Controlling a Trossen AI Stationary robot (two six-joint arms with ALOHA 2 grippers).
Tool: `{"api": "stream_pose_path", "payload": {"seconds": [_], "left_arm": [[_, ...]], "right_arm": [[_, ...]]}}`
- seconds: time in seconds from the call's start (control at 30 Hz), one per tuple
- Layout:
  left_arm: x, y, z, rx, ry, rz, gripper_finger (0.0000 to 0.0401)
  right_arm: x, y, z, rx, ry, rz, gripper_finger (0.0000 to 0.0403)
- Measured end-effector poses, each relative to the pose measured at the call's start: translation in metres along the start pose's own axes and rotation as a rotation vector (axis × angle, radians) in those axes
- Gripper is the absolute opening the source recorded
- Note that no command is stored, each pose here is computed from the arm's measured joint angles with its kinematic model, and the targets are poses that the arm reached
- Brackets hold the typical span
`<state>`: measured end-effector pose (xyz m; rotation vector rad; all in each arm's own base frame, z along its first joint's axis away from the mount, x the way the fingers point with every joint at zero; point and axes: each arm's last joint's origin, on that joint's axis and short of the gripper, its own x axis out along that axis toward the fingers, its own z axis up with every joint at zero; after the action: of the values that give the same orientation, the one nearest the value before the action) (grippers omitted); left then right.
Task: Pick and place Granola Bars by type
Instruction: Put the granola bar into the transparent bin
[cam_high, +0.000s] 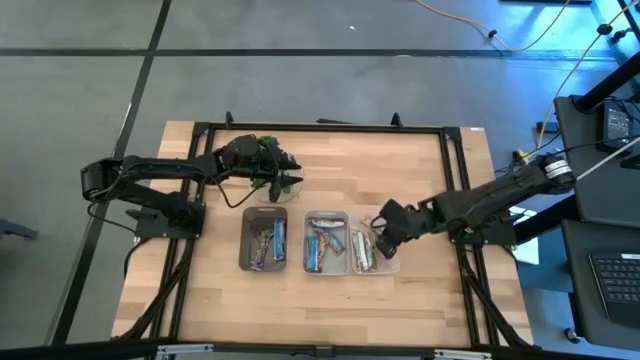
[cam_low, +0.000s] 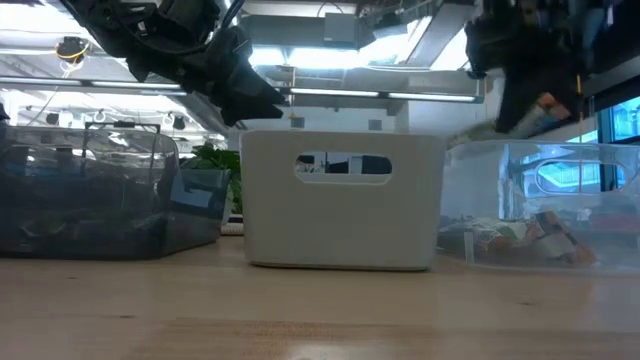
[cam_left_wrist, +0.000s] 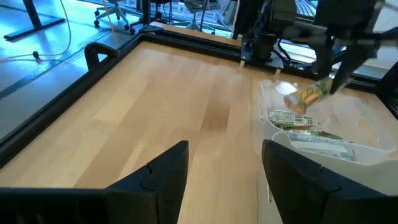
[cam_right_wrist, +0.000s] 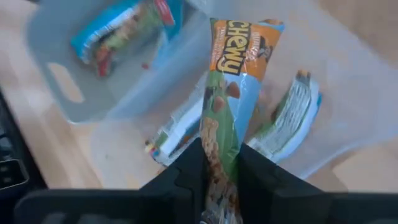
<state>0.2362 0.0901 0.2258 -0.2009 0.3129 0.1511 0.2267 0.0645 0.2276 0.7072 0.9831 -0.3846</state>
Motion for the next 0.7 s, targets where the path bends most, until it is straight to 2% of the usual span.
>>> {"api": "stream_pose_path", "payload": {"seconds": [0.17, 0.43, 0.7], "left_arm": [[0.000, 0.000, 0.000, -0.024, 0.000, 0.000, 0.0196], [0.000, 0.000, 0.000, -0.026, 0.000, 0.000, 0.0196], [0.000, 0.000, 0.000, -0.030, 0.000, 0.000, 0.0196]], "right_arm": [[0.021, 0.006, -0.008, 0.034, 0.037, -0.050, 0.0077], [0.055, 0.009, -0.016, -0.018, 0.165, -0.085, 0.0078], [0.052, 0.010, -0.016, -0.053, 0.176, -0.060, 0.0094]]}}
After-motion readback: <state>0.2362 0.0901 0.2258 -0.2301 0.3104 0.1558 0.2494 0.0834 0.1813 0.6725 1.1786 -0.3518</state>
